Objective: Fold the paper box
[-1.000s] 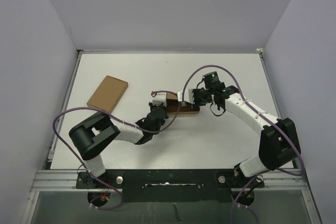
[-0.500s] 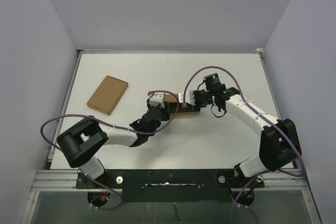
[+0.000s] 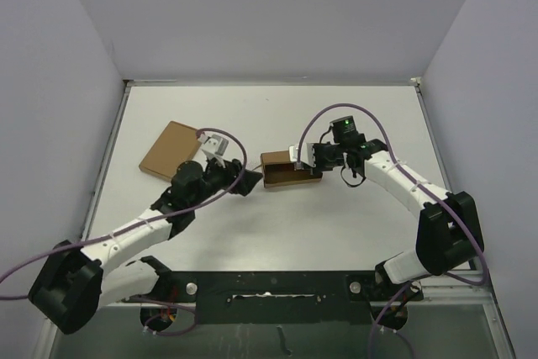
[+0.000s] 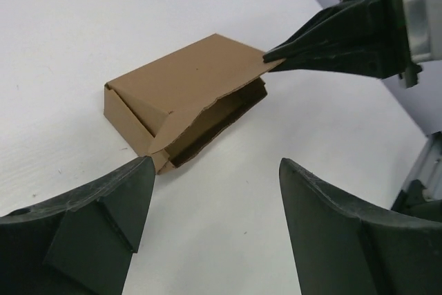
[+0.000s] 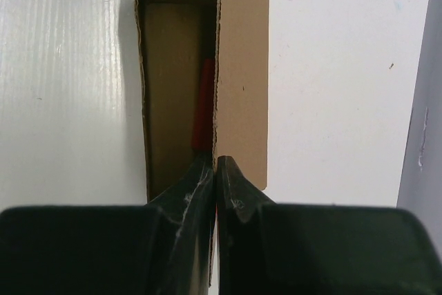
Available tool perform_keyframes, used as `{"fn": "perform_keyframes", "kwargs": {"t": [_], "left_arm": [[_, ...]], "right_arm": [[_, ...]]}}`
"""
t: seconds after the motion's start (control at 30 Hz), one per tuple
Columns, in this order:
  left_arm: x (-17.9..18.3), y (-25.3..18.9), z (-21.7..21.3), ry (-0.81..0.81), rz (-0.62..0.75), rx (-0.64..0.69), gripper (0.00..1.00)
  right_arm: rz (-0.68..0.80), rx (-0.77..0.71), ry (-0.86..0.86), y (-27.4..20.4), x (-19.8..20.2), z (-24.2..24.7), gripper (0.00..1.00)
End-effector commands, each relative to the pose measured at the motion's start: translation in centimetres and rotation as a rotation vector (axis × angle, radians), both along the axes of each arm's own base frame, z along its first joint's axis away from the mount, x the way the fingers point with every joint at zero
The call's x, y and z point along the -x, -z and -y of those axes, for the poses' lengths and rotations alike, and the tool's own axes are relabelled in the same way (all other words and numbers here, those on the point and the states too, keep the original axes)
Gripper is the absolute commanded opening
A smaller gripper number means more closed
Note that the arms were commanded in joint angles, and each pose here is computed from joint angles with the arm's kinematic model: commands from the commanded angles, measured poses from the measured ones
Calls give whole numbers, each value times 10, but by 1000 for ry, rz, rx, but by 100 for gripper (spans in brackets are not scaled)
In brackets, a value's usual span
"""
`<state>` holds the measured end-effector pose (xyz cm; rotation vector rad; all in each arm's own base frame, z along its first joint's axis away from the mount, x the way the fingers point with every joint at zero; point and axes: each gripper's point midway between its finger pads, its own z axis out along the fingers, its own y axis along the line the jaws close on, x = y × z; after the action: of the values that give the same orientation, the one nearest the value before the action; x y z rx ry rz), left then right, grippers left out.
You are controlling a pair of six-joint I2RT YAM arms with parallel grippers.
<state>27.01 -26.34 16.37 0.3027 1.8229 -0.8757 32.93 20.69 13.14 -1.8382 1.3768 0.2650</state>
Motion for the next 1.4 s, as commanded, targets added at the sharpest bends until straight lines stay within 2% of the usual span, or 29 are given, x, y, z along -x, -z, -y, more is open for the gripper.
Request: {"fn": "perform_keyframes", "kwargs": {"t": [0.0,0.13,0.2,0.4,0.47,0.77,1.0,1.13,1.27,1.37], "left_arm": [[25,-36,-7,187,-134,169,72],[6,-47,-23,170,-251,264,69],[-5,-50,-26,168,-288,304,62],[-33,-39,-19,138,-345,323,57],[-36,-35,-14,140,-359,329,50],[-39,3,12,139,-419,233,44],[-38,16,9,103,-441,173,43],[-27,11,9,136,-386,147,47],[-15,-6,2,170,-197,99,58],[-6,-16,-3,169,-52,6,64]], "right_arm": [[34,-52,-17,-18,3,-4,0],[31,-50,-26,-15,4,-4,0],[27,-49,-36,-14,7,-4,0],[-2,-42,-73,-3,17,-5,0],[-4,-38,-81,-1,18,-4,0],[-27,-26,-106,6,23,-4,1],[-22,-43,-89,0,20,-4,3],[-29,-49,-82,-1,20,-5,6],[-34,-49,-86,0,21,-5,6],[-37,-48,-87,0,21,-5,6]]}}
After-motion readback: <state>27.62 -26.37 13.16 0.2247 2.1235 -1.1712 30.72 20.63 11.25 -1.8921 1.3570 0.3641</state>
